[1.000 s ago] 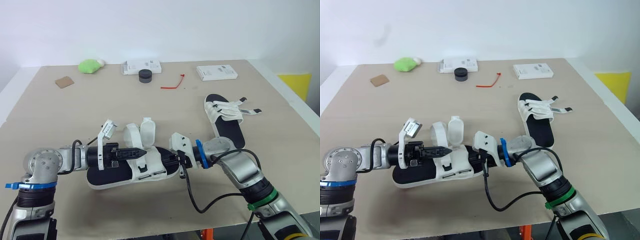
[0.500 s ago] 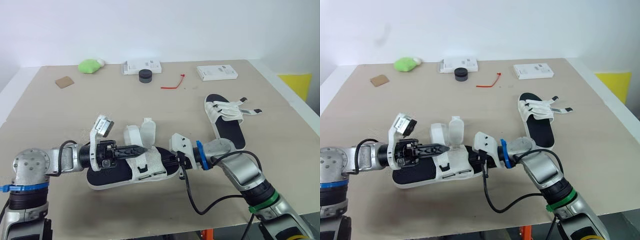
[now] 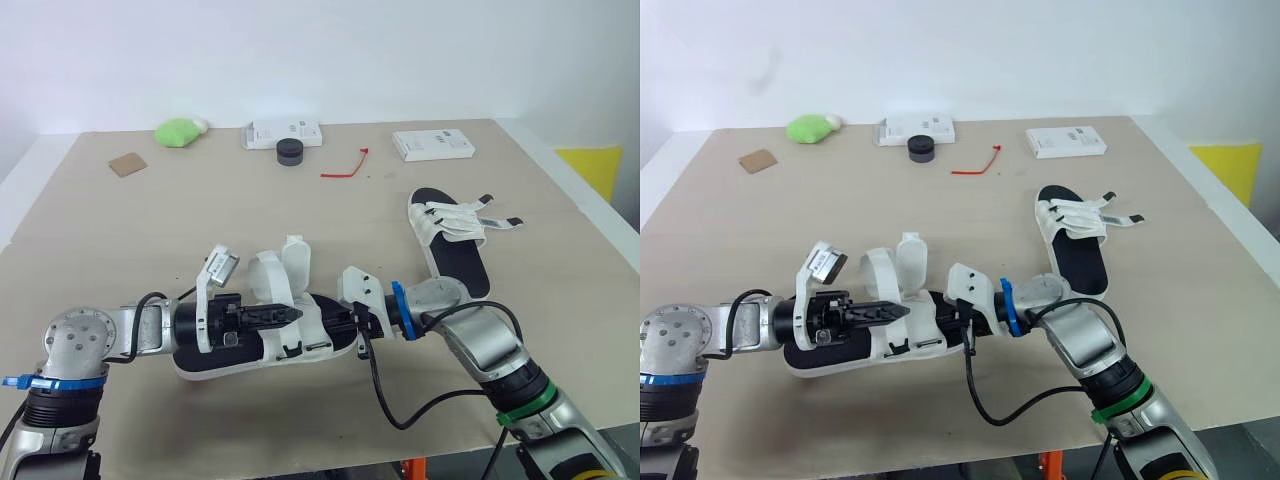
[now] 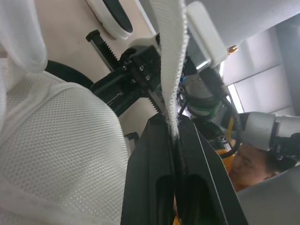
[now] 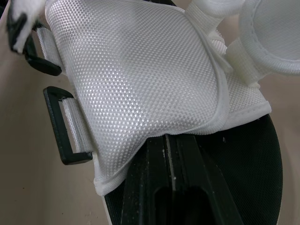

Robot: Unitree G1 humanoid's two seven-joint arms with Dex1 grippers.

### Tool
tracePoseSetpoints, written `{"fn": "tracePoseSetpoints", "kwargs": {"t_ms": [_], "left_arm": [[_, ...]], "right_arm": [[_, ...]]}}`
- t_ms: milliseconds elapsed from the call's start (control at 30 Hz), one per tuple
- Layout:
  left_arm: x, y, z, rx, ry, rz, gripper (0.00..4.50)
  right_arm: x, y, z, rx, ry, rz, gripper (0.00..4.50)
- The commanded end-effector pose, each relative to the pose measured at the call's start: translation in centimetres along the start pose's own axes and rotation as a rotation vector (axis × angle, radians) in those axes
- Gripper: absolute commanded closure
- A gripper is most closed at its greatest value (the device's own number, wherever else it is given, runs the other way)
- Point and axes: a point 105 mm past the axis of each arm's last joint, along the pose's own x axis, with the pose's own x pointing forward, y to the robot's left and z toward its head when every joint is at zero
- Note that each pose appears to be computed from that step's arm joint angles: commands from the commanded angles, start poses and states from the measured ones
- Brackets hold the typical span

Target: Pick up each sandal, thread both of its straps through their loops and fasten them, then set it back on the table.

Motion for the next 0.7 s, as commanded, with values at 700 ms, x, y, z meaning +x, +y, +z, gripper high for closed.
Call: {"fn": "tracePoseSetpoints", "kwargs": {"t_ms": [700], "left_arm": [[-0.5, -0.6, 0.0, 0.031, -0.005, -0.016, 4.46]], "right_arm": [[1.5, 1.3, -2.6, 0.081, 0.073, 0.055, 4.50]]}}
